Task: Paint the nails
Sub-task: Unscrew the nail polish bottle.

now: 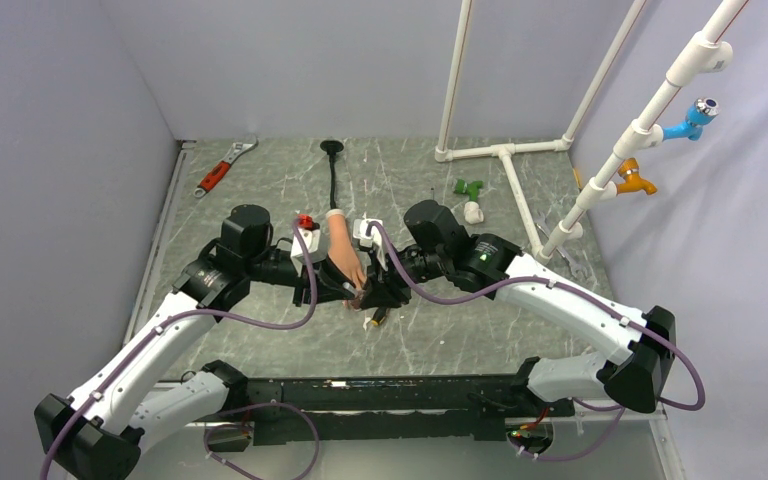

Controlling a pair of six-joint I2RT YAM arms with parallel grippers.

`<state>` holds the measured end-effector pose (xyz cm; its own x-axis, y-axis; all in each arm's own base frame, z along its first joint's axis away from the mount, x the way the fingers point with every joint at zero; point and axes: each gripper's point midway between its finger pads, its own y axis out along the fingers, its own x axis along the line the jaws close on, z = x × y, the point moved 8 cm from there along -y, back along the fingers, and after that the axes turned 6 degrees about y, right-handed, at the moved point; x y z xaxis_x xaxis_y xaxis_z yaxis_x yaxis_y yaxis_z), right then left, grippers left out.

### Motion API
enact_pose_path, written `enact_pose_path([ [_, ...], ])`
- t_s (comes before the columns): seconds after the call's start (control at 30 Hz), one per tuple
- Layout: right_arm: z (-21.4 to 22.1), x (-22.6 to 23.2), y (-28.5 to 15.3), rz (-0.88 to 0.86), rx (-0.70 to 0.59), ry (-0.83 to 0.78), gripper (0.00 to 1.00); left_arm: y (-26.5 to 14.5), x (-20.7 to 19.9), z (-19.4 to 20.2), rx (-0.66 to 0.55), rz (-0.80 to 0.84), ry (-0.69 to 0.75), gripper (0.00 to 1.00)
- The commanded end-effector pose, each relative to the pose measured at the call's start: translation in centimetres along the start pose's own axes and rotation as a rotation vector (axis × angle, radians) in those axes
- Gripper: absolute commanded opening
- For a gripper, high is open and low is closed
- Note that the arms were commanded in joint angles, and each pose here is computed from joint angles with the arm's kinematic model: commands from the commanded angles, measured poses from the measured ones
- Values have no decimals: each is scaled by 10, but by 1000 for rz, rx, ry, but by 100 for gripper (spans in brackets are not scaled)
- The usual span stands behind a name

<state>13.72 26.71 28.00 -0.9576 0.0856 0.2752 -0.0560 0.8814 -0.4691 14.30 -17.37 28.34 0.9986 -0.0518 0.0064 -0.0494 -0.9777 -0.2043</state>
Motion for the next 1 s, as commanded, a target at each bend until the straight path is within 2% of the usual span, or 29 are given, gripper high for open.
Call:
enact_pose_path([
  [0.0, -20, 6, -5, -22, -62, -64, 0, 0, 1, -16, -31, 20, 62, 23],
  [0.03, -20, 5, -5, -20, -61, -64, 0, 0, 0, -16, -31, 21, 60, 20],
  [0.17, -22, 3, -6, 14, -77, -66, 0, 0, 1, -16, -30, 15, 54, 0],
  [0.5, -30, -19, -5, 243, -132, -54, 0, 0, 12, -15, 15, -78, -9, 0],
  [0.77, -39, -25, -3, 342, -182, -52, 0, 0, 28, -10, 77, -216, -85, 0],
  [0.97, -45, -30, 6, 379, -166, -47, 0, 1, 32, -11, 81, -232, -106, 0],
])
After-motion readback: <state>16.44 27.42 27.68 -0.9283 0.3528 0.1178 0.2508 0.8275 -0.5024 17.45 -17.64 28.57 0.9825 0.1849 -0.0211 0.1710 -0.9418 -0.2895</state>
